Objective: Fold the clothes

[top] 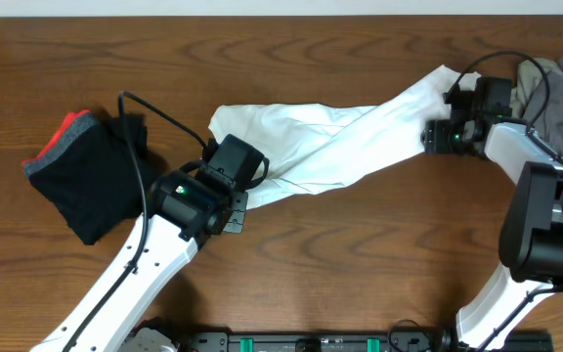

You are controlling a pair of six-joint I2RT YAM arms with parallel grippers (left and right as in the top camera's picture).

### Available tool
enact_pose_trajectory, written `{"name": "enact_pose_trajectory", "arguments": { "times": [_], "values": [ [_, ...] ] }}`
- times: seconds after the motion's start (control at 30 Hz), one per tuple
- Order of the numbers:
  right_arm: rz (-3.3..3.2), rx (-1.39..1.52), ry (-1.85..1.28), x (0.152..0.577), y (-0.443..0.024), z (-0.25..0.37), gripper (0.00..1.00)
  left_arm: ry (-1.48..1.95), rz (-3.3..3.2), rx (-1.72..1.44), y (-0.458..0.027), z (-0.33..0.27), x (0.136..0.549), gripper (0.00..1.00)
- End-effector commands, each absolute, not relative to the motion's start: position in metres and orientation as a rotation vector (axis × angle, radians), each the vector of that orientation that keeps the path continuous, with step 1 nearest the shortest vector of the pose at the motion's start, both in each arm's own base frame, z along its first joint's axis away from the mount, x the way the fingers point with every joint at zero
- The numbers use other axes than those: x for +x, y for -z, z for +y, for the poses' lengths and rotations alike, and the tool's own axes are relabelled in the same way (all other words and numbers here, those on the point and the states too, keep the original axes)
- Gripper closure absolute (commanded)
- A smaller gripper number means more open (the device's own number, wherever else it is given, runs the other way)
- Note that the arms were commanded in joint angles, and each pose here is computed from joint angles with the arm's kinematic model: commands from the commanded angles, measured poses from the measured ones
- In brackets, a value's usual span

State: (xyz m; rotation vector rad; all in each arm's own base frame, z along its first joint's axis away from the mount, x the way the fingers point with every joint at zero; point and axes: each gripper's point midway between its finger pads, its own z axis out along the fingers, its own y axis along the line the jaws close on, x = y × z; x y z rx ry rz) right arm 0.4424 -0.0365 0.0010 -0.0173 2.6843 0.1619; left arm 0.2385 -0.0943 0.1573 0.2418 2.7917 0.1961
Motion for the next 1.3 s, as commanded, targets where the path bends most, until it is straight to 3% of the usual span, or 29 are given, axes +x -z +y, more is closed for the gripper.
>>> {"name": "enact_pose_trajectory", "arguments": {
  "times": [0.0,0.1,0.2,0.4,0.57,0.67,0.73,0.77,0.9,1.27],
  "values": [
    [2.745,-0.044,-0.221,0.432,0.027,-0.023,0.30,-0.202,2.760,0.221,-0.166,-0.092,0.242,0.94],
    [2.744,-0.052,-0.222,0.432,0.026,-0.020,0.59,-0.202,2.760,0.221,-0.166,-0.092,0.242,0.94],
    [2.747,-0.033,-0.226,0.431,0.022,-0.020,0.99,-0.200,2.757,0.220,-0.166,-0.092,0.243,0.94],
    [2.766,0.046,-0.167,0.414,-0.020,-0.030,0.99,-0.201,2.756,0.227,-0.166,-0.093,0.243,0.94],
    [2.818,0.065,-0.152,0.370,-0.109,-0.028,0.99,-0.201,2.756,0.230,-0.166,-0.093,0.243,0.94],
    [2.683,0.115,0.032,0.374,-0.161,-0.051,0.93,-0.201,2.756,0.230,-0.166,-0.093,0.243,0.94],
    [2.597,0.174,0.118,0.381,-0.180,-0.066,0.81,-0.201,2.756,0.230,-0.166,-0.093,0.243,0.94],
    [2.583,0.184,0.125,0.383,-0.182,-0.070,0.68,-0.201,2.756,0.230,-0.166,-0.093,0.243,0.94],
    [2.664,0.220,0.124,0.376,-0.158,-0.078,0.53,-0.201,2.756,0.230,-0.166,-0.093,0.243,0.94],
    [3.166,0.263,0.001,0.306,-0.073,-0.059,0.57,-0.201,2.756,0.230,-0.166,-0.093,0.243,0.94]
  ]
}}
